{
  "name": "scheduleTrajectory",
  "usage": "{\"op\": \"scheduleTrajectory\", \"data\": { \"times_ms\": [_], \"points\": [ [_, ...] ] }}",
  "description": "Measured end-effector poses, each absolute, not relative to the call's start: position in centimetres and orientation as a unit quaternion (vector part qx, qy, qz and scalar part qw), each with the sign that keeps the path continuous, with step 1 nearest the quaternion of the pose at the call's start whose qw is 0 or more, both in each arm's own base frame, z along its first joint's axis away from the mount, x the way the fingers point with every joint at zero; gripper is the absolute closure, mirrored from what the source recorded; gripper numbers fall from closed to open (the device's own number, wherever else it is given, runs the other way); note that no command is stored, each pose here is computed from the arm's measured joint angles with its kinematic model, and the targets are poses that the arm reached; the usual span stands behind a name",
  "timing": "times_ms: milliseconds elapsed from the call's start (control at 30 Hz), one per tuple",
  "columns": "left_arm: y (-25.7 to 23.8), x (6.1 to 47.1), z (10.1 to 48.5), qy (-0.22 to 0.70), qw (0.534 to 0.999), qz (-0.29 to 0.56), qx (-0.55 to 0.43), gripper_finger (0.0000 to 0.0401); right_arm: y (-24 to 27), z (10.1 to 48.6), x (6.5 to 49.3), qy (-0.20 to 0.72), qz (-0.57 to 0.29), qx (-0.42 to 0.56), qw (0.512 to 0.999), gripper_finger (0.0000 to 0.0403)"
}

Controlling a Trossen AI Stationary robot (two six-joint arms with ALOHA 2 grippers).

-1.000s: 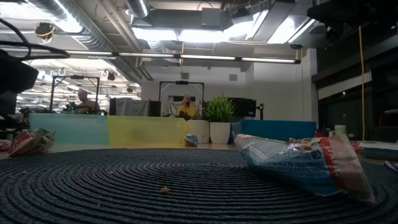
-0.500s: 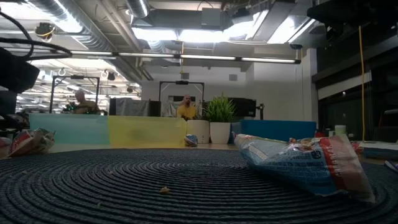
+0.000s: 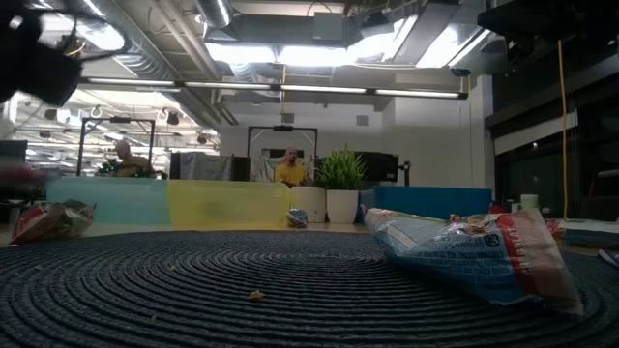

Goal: Pick and place Granola Bars by type
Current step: Put the red granola bar into the green bin

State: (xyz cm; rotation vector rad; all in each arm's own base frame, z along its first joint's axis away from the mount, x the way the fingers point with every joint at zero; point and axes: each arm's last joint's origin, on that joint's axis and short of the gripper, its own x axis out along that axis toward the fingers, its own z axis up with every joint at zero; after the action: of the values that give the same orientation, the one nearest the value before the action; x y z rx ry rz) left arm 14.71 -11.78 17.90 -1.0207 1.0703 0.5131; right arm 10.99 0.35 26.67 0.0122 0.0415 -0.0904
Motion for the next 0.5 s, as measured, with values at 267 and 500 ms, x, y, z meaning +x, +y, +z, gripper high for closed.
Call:
{"op": "scheduleTrajectory", "data": {
  "times_ms": [267, 500],
  "points": [
    [-9.9, 16.1, 23.7, 0.369, 0.800, 0.172, -0.441, 0.0383, 0.3, 26.7, 11.0, 0.020, -0.045, 0.006, 0.999, 0.0390],
    [-7.2, 17.2, 27.3, 0.307, 0.845, 0.162, -0.408, 0.0383, 0.3, 26.7, 11.0, 0.021, -0.045, 0.006, 0.999, 0.0390]
  ]
}}
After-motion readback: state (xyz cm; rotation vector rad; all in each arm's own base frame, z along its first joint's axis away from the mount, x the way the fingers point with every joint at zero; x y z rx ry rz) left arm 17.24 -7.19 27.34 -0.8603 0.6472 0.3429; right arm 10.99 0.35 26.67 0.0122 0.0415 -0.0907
